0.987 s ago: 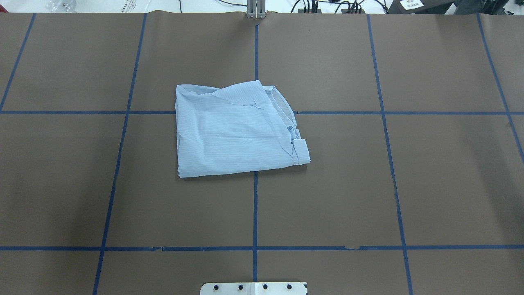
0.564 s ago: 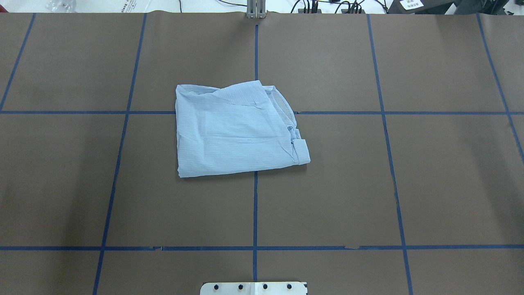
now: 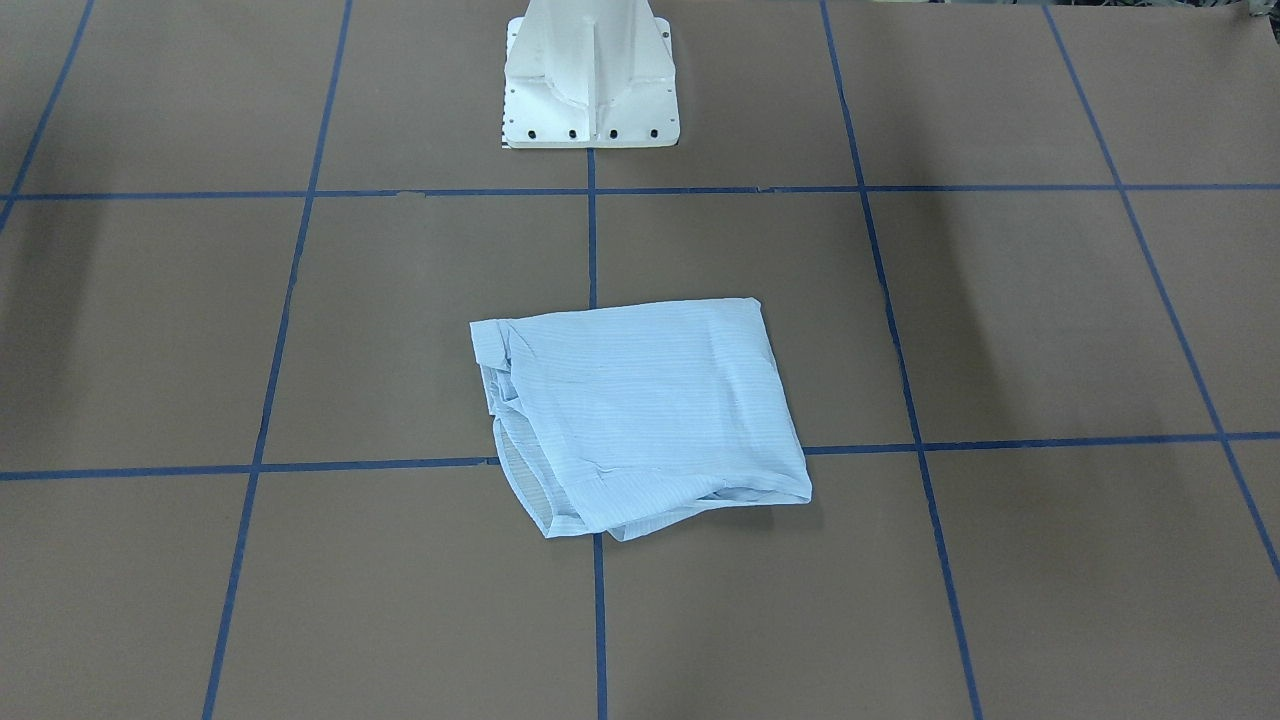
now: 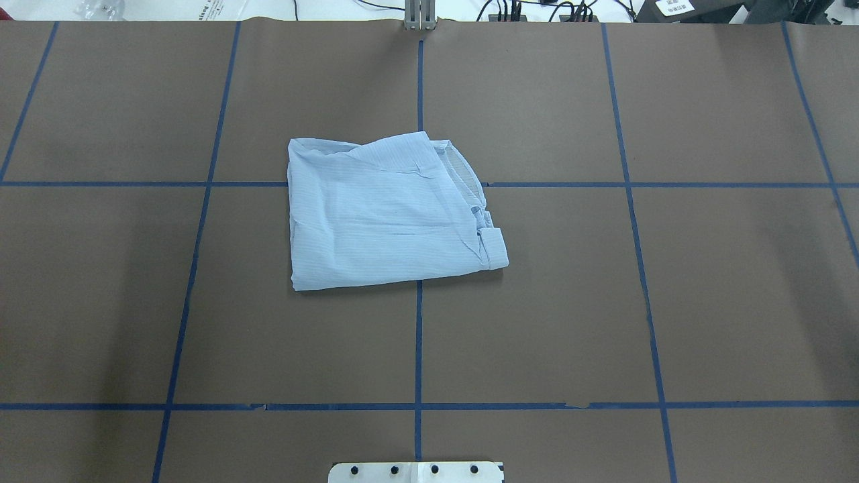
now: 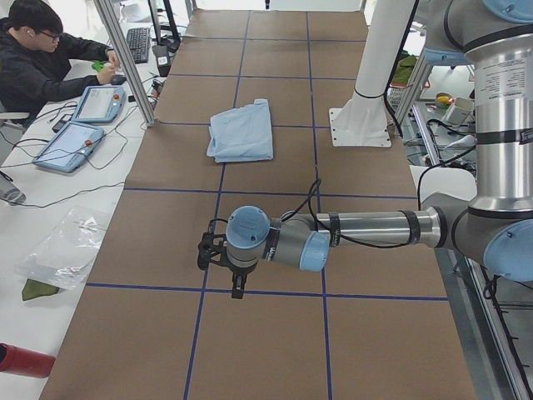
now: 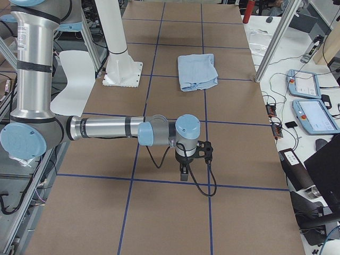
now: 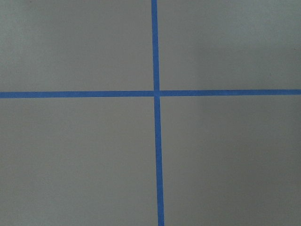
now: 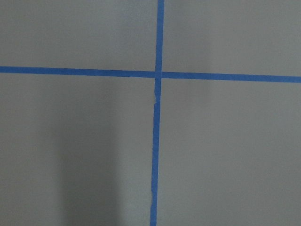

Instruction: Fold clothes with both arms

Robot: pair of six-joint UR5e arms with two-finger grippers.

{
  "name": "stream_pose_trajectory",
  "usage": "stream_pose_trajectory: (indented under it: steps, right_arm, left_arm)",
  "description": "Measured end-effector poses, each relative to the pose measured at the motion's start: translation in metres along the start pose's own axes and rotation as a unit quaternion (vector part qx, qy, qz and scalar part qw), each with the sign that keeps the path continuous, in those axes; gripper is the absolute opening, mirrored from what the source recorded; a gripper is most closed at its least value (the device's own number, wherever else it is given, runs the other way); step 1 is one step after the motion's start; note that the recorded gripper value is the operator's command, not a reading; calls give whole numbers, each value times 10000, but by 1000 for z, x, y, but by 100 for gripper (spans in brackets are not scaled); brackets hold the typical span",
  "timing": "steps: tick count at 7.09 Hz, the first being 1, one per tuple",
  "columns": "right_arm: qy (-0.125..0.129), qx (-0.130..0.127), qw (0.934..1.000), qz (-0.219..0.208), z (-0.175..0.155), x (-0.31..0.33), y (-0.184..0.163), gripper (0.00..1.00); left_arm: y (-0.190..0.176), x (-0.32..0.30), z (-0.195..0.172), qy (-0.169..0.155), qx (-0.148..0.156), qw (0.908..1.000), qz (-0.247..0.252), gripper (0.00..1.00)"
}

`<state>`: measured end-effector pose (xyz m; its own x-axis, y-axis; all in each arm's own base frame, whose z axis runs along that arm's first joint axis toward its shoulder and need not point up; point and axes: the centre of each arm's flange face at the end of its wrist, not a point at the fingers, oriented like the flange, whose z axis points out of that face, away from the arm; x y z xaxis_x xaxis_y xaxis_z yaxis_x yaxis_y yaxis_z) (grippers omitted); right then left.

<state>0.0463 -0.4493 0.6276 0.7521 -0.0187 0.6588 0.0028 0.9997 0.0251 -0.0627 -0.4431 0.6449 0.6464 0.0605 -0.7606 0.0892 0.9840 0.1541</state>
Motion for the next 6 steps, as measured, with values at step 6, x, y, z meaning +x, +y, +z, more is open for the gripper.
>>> stream_pose_trajectory:
  steps: [6]
  right_arm:
    - [1,-10,10000,5,1,1,2,100]
  left_arm:
    - [1,-3,26,-784,-98,9949,623,100]
